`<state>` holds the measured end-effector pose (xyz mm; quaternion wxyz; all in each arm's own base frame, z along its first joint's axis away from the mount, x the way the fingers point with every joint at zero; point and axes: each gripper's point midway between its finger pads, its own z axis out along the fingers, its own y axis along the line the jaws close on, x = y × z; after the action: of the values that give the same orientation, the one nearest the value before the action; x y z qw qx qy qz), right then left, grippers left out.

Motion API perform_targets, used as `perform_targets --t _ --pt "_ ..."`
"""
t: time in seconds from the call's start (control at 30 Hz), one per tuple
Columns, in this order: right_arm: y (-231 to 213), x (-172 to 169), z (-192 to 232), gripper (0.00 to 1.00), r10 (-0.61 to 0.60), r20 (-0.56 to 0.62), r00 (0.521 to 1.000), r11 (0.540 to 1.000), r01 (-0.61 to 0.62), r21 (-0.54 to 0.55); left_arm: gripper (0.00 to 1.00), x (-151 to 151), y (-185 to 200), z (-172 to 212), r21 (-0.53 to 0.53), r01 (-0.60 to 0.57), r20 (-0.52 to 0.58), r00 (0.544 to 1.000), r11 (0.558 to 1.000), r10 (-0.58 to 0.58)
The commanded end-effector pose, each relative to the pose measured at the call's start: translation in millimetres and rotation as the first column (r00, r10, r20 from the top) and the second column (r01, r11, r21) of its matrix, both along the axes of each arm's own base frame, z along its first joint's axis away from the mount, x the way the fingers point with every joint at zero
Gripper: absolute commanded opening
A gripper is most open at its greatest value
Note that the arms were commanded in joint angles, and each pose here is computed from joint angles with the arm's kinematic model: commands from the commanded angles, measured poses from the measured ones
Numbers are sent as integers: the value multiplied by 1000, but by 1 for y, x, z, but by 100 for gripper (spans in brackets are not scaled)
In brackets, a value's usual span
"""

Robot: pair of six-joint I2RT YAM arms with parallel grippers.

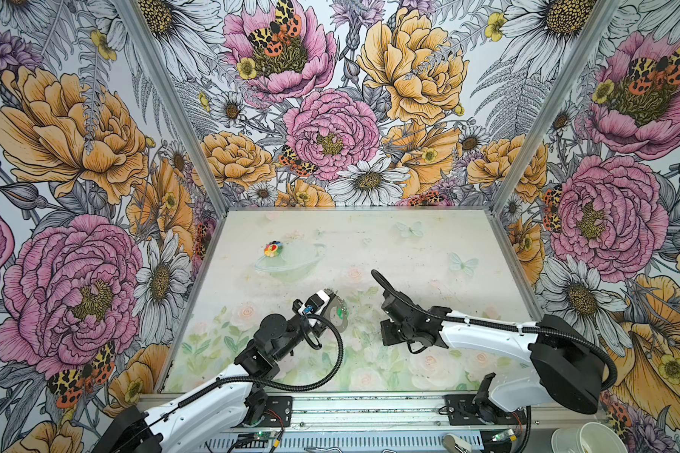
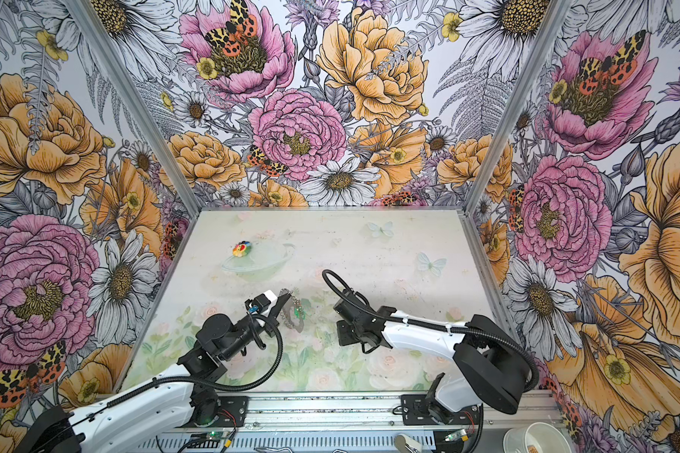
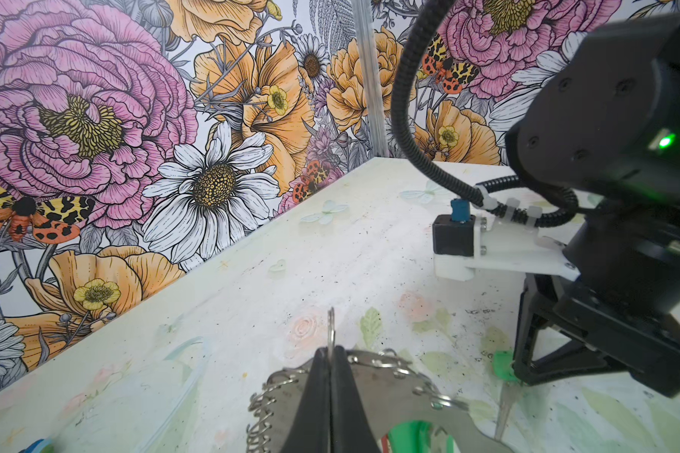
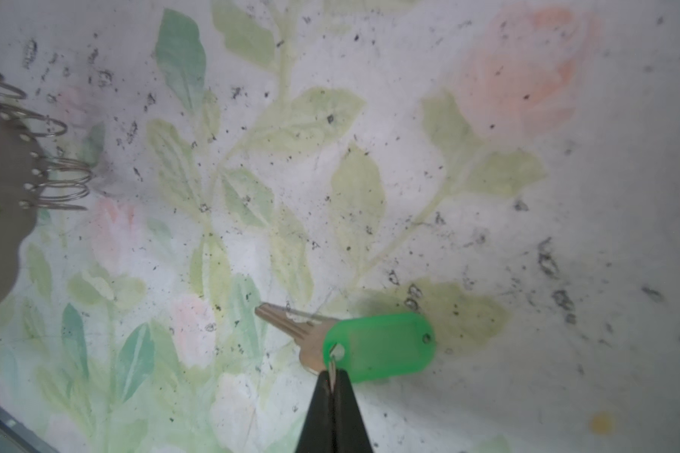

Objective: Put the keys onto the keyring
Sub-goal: 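Lift the key with the right gripper toward the plate in the left gripper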

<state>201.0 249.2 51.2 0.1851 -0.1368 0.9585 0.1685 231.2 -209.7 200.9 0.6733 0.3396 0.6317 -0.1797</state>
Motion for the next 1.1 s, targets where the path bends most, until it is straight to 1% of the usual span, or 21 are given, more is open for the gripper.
perform_targets --t 0.0,0.1,0.17,0.27,0.33,0.4,0.57,0.63,0.77,0.93,1.03,1.07 --pt "3 16 40 0 84 171 982 996 -86 4 0 -9 -14 12 -24 100 10 995 995 -100" --pt "-3 22 66 0 188 308 933 982 -182 -47 0 -24 -30 9 -10 222 -5 975 975 -222" --pt "-4 23 81 0 265 381 886 964 -253 -83 0 -33 -38 7 2 289 -11 957 957 -289" --pt "-4 24 100 0 347 480 805 936 -330 -122 0 -45 -47 3 16 371 -19 929 928 -371" --pt "-2 24 112 0 361 542 759 926 -360 -114 0 -52 -53 1 25 417 -27 909 908 -417" --pt "1 24 123 0 353 586 729 923 -375 -89 0 -58 -57 -1 32 457 -34 889 889 -456" --pt "13 9 141 0 399 684 611 866 -497 -61 0 -70 -62 -6 48 527 -38 850 849 -525" --pt "17 2 146 0 426 710 560 834 -547 -69 0 -74 -63 -7 53 547 -43 837 836 -545" --pt "26 -9 149 0 489 732 475 770 -629 -106 0 -79 -64 -10 59 573 -51 819 817 -571" --pt "38 -27 154 0 541 762 356 668 -732 -132 0 -85 -65 -12 65 605 -55 796 793 -603" --pt "42 -37 157 0 549 781 298 617 -774 -138 0 -88 -66 -13 68 620 -56 785 782 -617" --pt "42 -39 156 0 554 782 285 604 -784 -142 0 -89 -66 -14 71 622 -55 783 780 -619"
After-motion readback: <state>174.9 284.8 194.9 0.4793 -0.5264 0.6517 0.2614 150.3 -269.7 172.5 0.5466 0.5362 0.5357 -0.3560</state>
